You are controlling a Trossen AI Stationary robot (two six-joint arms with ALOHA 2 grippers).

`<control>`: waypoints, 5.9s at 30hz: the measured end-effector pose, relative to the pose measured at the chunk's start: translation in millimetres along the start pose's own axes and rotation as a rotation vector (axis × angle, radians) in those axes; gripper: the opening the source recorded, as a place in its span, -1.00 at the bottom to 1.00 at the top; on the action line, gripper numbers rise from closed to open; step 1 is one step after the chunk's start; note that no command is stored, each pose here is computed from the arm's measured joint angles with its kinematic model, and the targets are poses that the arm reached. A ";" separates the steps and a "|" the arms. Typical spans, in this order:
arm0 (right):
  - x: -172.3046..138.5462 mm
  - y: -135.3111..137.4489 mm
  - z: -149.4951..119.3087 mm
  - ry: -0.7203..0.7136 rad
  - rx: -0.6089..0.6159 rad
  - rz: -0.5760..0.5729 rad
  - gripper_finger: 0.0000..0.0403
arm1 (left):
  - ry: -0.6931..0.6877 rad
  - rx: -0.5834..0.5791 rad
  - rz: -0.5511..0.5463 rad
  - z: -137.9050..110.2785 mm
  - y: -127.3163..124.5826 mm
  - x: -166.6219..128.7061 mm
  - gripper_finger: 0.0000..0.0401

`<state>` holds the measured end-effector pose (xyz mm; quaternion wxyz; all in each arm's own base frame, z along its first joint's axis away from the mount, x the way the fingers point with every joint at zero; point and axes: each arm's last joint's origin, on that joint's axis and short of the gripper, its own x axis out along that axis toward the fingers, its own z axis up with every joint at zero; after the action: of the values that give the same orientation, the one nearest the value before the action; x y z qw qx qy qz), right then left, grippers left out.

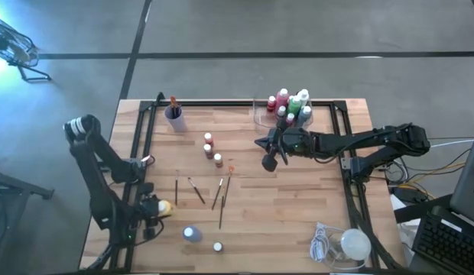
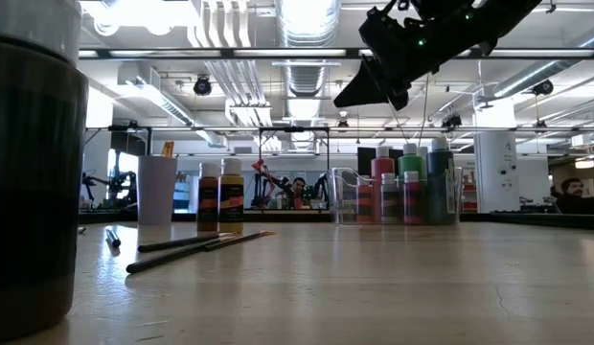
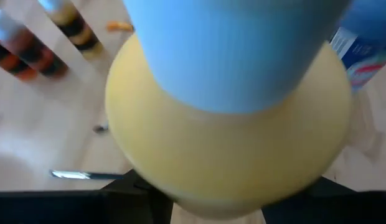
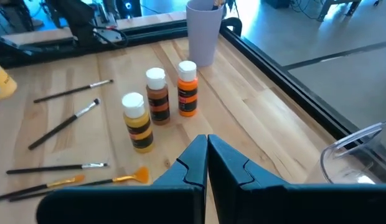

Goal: Pick & Place Paint Supplies
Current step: Put the yellow paint bottle into the transparent bin

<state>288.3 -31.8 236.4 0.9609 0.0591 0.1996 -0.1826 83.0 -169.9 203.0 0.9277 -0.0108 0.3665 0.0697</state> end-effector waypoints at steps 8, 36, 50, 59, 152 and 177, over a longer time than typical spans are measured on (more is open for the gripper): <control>-0.9 6.3 8.4 -0.067 0.031 0.182 -0.96 | -0.075 0.058 0.023 46.5 31.0 -30.5 -0.11; -28.1 46.5 88.0 -0.153 -0.108 0.321 -0.02 | -0.182 0.112 -0.145 180.4 127.9 -2.2 -0.12; 6.6 70.2 116.0 -0.171 -0.231 0.354 0.29 | -0.123 0.196 -0.141 218.8 128.5 31.4 -0.12; 3.4 82.5 122.4 -0.190 -0.231 0.408 0.37 | -0.094 0.179 -0.121 226.3 127.4 46.9 -0.12; -13.7 -7.7 94.9 -0.064 -0.018 -0.469 -0.45 | -0.533 0.137 0.332 141.4 161.7 11.2 0.45; -0.8 -49.9 0.4 -0.234 0.051 -0.623 -0.45 | -0.630 0.096 0.331 115.1 161.9 27.8 0.45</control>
<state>269.1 -77.8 235.0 0.8736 -0.0023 0.0917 -0.4780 159.0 2.0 273.2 0.9708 0.1145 0.0619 0.2016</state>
